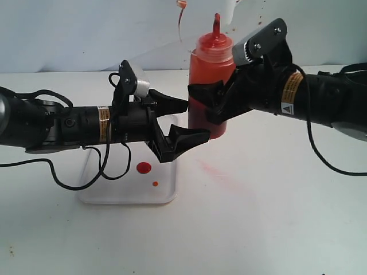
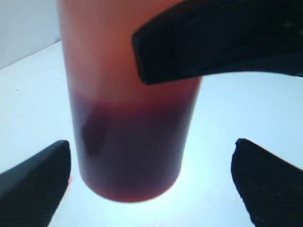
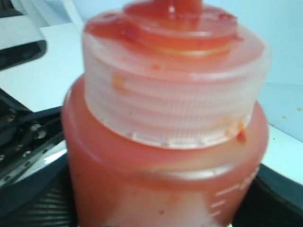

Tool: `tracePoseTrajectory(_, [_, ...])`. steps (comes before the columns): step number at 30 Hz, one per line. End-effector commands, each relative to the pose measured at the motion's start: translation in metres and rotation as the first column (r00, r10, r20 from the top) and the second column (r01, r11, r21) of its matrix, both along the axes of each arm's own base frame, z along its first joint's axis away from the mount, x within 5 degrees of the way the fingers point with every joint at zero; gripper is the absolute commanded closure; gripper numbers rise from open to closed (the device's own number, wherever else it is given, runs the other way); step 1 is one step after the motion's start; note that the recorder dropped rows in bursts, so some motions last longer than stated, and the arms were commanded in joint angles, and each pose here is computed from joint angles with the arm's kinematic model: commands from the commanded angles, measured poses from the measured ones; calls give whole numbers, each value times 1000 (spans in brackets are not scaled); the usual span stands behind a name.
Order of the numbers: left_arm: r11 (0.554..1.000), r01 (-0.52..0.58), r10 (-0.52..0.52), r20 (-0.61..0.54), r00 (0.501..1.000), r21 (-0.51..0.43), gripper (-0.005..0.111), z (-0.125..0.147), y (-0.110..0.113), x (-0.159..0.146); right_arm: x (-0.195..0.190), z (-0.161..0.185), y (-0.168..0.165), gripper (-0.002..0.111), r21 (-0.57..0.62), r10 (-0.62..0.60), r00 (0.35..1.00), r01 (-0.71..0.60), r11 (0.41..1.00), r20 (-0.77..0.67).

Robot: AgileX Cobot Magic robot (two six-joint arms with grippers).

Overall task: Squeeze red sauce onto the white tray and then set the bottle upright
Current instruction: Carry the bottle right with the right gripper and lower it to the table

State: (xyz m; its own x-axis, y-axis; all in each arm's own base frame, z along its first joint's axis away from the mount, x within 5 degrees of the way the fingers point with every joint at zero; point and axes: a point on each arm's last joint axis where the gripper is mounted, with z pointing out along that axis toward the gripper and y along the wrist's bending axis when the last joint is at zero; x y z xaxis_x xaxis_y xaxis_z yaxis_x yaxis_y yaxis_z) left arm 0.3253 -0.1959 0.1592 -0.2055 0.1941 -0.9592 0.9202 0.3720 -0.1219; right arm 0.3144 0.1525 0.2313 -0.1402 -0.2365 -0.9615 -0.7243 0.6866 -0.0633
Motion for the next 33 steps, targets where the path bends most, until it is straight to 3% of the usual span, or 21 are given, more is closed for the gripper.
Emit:
tracePoseTrajectory(1, [1000, -12, 13, 7, 1000, -10, 21, 3, 1, 1, 11, 7, -21, 108, 34, -111, 994, 111, 993, 13])
tracePoseTrajectory(7, [999, -36, 36, 2, 999, -11, 21, 2, 3, 4, 23, 2, -44, 108, 54, -201, 980, 201, 978, -10])
tracePoseTrajectory(14, [992, -122, 121, -24, 992, -13, 21, 2, 6, 10, 47, -55, -39, 108, 93, -209, 975, 202, 975, 70])
tracePoseTrajectory(21, [989, -144, 144, -9, 990, -25, 21, 4, 7, 12, 57, -76, -47, 108, 112, -331, 939, 321, 941, 95])
tracePoseTrajectory(33, [990, -141, 141, -7, 990, -23, 21, 4, 7, 12, 75, -99, -43, 108, 96, -325, 938, 315, 944, 119])
